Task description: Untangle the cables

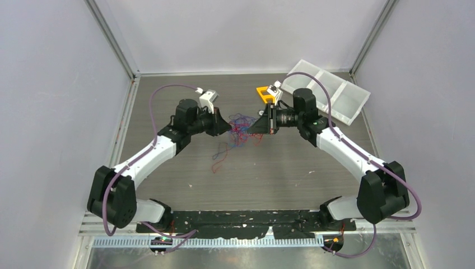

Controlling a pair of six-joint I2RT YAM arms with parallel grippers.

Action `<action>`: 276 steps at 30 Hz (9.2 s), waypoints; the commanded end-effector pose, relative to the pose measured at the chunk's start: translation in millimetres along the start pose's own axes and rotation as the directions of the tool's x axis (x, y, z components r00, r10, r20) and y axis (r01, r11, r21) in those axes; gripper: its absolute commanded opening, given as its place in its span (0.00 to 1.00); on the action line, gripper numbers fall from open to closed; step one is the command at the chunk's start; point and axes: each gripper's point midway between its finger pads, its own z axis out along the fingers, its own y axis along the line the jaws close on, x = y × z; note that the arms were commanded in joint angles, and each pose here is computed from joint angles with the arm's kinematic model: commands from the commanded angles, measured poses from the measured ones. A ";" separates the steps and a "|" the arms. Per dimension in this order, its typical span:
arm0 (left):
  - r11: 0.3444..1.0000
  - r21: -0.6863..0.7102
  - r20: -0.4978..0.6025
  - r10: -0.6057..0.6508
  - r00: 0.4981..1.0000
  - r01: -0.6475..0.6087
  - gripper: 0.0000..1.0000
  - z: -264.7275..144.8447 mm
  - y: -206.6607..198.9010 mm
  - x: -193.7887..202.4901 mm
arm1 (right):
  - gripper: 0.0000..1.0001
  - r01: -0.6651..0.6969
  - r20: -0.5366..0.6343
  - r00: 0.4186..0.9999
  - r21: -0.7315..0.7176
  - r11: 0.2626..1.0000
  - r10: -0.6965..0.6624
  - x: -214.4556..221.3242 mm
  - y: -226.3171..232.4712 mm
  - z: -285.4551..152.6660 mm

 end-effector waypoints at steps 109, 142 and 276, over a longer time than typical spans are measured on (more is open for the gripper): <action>0.973 -0.191 -0.489 0.018 0.872 -0.127 0.00 -53.3 105.3 45.0 | 0.06 0.188 0.191 0.742 0.861 0.473 -0.642 -346.3 -281.3 -235.0; 0.994 0.044 -0.294 -0.080 0.953 0.097 0.00 -47.5 38.2 16.8 | 0.84 0.232 0.003 0.963 0.493 0.839 -0.268 -163.1 -168.1 -138.0; 0.613 0.225 -0.521 -0.581 0.625 0.757 0.00 -56.2 27.8 37.8 | 0.57 0.781 -0.411 0.532 -0.099 0.616 -0.740 84.1 -151.3 111.8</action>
